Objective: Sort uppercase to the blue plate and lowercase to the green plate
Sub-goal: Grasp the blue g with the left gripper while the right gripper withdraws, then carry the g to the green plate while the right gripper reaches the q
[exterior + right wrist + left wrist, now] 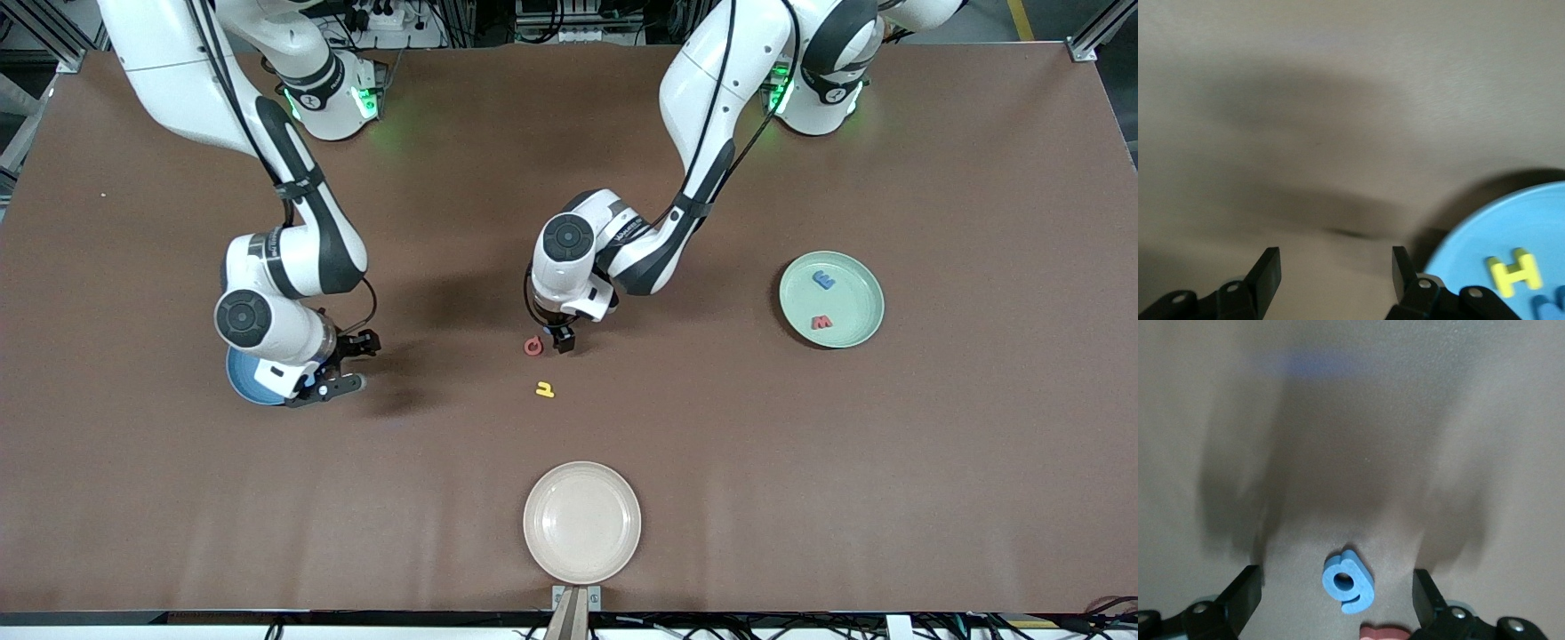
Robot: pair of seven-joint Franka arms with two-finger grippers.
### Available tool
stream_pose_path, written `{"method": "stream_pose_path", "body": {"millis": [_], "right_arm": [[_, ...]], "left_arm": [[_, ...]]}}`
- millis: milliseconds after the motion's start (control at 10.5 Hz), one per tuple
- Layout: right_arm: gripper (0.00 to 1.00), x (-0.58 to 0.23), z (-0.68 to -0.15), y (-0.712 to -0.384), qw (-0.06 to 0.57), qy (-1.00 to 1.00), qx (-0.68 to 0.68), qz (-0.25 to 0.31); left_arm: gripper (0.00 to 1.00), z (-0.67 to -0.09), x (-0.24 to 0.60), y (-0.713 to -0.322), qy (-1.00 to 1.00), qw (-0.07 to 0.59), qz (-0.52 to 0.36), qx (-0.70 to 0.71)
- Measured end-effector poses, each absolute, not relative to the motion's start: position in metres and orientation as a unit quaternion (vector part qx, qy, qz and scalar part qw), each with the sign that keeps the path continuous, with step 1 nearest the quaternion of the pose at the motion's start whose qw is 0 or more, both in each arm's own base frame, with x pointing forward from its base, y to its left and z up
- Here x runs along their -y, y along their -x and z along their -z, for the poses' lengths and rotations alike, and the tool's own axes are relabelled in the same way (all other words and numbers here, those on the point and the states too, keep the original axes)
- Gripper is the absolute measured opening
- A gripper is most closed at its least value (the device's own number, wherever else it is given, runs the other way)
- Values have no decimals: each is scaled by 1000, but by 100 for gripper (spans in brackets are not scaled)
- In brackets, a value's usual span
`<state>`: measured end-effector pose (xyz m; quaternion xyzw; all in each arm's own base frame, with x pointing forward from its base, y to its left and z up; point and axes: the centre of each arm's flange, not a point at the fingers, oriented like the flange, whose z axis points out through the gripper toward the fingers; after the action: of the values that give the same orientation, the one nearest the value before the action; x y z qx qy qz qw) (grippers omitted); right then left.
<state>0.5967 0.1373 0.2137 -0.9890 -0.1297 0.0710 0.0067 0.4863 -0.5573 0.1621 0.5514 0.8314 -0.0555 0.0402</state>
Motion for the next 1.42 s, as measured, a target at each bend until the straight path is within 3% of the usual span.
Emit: {"method": "stream_pose_path", "body": {"millis": [664, 853, 1043, 1233, 1422], "right_arm": [[76, -213, -211, -571, 21, 994, 70, -83], [74, -228, -208, -565, 20, 994, 58, -87], [73, -233, -206, -563, 21, 995, 51, -86], [72, -252, -205, -558, 26, 996, 34, -78], [70, -276, -199, -548, 29, 997, 25, -72]], "left_arm": [[100, -162, 554, -489, -549, 29, 53, -834], [89, -164, 552, -490, -548, 27, 51, -834], [66, -168, 553, -490, -549, 23, 51, -834], [36, -172, 557, -486, -551, 18, 52, -833], [31, -174, 556, -486, -551, 17, 51, -833]]}}
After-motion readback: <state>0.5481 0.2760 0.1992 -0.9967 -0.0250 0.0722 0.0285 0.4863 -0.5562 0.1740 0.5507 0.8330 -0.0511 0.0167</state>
